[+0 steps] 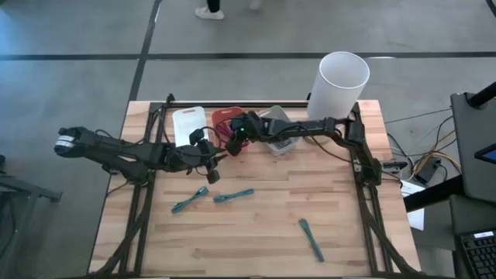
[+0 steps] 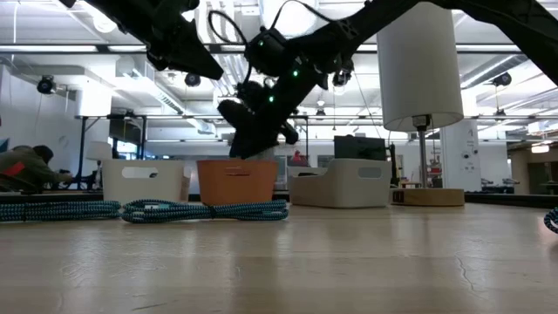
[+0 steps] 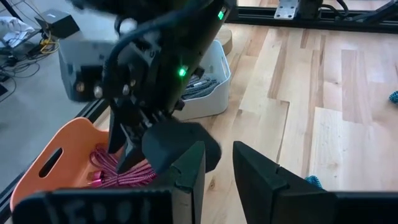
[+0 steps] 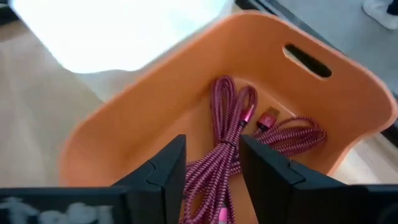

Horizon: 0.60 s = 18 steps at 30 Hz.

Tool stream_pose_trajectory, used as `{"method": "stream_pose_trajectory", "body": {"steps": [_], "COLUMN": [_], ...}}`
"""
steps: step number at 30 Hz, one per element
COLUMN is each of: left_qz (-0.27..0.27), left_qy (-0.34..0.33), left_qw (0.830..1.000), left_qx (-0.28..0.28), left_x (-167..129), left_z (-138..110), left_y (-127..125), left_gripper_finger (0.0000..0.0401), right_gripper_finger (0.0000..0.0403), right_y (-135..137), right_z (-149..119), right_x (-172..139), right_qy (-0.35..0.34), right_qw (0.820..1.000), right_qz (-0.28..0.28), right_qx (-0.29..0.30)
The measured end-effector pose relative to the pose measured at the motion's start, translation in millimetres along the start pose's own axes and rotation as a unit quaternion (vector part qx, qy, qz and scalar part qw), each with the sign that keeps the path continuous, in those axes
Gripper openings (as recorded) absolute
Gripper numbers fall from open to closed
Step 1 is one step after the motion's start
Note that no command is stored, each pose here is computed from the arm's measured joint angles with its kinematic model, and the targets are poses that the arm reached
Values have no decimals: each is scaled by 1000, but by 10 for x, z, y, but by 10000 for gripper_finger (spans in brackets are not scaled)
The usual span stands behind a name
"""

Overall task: Pick & Place USB Port
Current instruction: Put the top left black and blue USB cable into the white bin

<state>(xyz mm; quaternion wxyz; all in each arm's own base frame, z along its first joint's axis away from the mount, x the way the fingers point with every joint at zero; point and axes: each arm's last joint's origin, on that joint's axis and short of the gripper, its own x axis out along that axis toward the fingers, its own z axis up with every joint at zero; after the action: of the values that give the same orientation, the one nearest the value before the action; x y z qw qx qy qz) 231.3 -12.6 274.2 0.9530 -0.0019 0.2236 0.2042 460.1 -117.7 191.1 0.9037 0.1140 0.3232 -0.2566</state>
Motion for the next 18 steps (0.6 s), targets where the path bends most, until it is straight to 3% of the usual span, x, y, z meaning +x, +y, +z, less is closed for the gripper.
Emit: {"method": "stream_pose_trajectory", "body": {"steps": [10,18], "left_qz": [0,-12], "left_qy": [3,46], "left_qw": [1000,999], "left_qx": [-8,-4], "left_x": [-1,-82], "left_z": [-7,-113], "left_y": [0,-66], "left_gripper_finger": [85,85], "right_gripper_finger": [139,147], "right_y": [132,233], "right_z": [214,208], "right_x": [-459,-792], "right_qy": [-25,8], "right_qw": [999,999], "right_qz": [19,21], "right_qx": [-26,-50]}}
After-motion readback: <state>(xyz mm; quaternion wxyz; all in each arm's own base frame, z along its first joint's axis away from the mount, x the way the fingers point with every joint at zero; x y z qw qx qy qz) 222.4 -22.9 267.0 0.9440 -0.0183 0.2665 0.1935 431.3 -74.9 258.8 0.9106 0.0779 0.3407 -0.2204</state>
